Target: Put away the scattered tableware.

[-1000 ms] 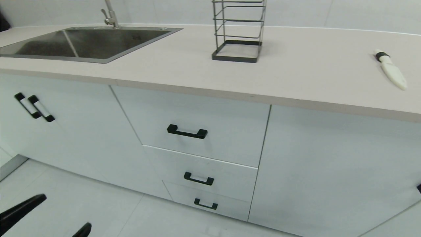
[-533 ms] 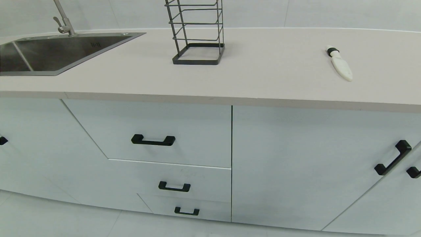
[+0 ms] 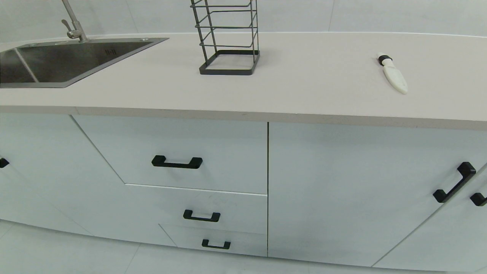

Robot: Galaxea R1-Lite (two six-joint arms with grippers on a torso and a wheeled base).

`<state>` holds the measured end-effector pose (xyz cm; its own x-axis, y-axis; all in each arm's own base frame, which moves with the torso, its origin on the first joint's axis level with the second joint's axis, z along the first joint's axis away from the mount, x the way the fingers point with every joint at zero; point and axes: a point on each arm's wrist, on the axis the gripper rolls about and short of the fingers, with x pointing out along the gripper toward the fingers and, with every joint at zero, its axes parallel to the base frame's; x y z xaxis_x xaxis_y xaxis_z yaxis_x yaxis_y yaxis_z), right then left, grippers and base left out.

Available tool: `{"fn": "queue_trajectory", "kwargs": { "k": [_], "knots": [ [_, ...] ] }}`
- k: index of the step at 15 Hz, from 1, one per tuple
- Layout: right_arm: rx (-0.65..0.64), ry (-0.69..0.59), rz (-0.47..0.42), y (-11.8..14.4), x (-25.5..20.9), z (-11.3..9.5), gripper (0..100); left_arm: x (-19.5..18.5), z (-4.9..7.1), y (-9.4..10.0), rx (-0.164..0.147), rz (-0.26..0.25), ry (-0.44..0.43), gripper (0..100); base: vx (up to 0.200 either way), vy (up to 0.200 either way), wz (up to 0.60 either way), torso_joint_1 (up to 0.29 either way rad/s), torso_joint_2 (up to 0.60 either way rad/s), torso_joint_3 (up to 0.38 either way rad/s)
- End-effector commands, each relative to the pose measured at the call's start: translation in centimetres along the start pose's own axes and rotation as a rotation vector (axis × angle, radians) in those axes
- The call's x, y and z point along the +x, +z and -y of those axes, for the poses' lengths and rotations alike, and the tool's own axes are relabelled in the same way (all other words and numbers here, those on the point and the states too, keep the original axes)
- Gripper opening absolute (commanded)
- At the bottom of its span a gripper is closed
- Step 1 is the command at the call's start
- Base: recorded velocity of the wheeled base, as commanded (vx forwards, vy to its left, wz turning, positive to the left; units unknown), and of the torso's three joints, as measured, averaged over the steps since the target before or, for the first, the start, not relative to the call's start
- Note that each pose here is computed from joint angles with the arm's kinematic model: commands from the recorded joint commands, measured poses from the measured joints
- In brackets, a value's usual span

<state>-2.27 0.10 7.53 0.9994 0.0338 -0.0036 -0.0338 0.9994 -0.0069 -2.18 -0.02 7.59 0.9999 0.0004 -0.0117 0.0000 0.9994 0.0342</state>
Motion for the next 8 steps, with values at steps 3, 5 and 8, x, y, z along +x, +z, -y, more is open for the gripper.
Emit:
{"fn": "queue_trajectory", "kwargs": {
  "k": [3, 5, 8],
  "knots": [
    [0.002, -0.002, 0.002, 0.00, -0.01, 0.00, 100, -0.11, -0.02, 0.01, -0.073, 0.015, 0.007, 100, 0.000, 0.000, 0.00, 0.000, 0.00, 0.000],
    [0.002, -0.002, 0.002, 0.00, -0.01, 0.00, 100, -0.11, -0.02, 0.01, -0.068, 0.015, 0.007, 100, 0.000, 0.000, 0.00, 0.000, 0.00, 0.000],
    [0.002, -0.002, 0.002, 0.00, -0.01, 0.00, 100, -0.11, -0.02, 0.01, -0.068, 0.015, 0.007, 100, 0.000, 0.000, 0.00, 0.089, -0.11, -0.019]
  ]
}}
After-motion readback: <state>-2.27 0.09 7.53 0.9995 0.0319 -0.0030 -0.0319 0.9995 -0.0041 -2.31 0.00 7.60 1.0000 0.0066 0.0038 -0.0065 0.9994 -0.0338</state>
